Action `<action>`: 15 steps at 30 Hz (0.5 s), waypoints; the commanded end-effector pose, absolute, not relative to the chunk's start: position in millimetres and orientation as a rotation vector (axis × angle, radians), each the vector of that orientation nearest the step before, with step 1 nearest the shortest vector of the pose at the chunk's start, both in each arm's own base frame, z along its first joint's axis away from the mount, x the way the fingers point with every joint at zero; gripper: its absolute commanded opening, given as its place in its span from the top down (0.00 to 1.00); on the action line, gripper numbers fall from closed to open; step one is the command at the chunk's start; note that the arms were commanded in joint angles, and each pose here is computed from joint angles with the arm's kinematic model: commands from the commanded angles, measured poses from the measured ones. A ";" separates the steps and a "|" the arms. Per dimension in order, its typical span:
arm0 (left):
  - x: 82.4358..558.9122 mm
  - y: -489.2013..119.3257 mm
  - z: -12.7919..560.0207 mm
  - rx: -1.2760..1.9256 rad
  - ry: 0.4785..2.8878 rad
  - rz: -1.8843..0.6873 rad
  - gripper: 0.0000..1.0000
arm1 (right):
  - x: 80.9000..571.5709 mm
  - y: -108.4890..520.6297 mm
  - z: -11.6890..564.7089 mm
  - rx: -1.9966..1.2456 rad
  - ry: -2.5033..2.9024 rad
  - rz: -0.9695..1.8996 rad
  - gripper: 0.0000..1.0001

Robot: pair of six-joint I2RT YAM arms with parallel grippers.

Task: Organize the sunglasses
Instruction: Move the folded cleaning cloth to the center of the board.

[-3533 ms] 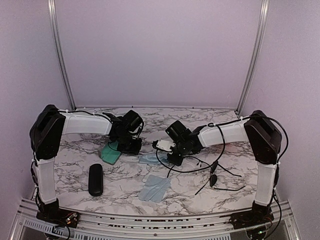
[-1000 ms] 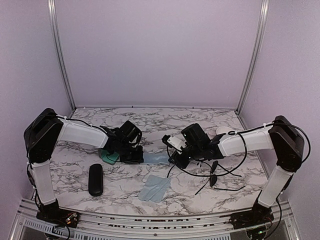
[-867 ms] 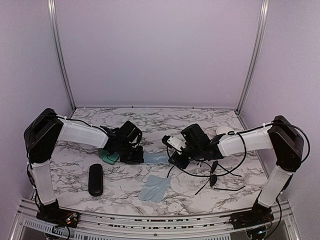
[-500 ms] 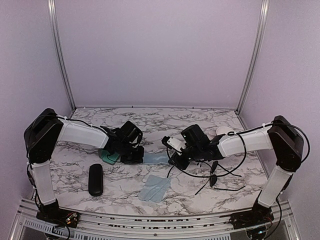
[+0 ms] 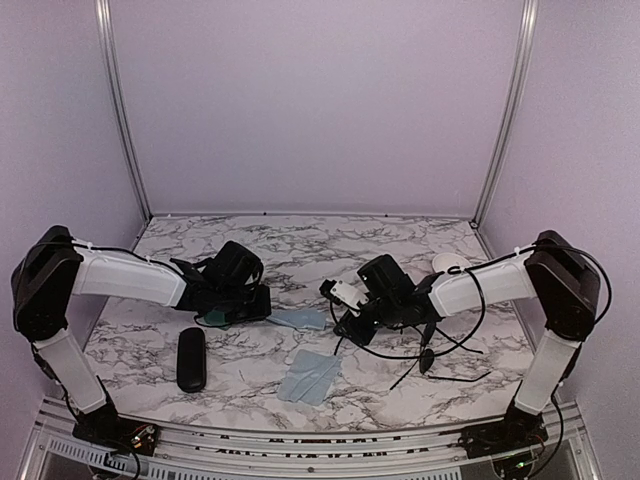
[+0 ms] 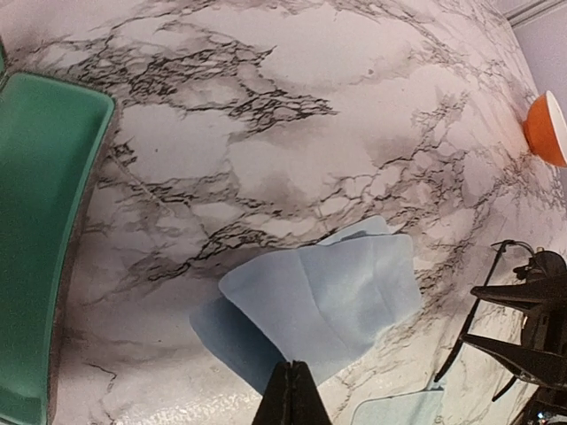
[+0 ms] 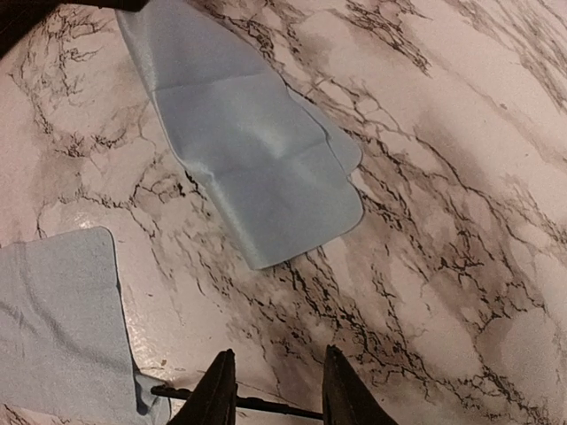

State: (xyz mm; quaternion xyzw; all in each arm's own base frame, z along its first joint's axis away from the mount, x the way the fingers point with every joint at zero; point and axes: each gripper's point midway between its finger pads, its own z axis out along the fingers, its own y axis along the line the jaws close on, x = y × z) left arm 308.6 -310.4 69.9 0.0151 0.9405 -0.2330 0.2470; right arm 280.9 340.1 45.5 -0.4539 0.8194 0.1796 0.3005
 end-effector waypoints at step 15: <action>276.2 -266.6 84.6 -0.096 2.360 -0.355 1.00 | 280.7 351.4 48.2 -1.200 2.147 0.527 0.68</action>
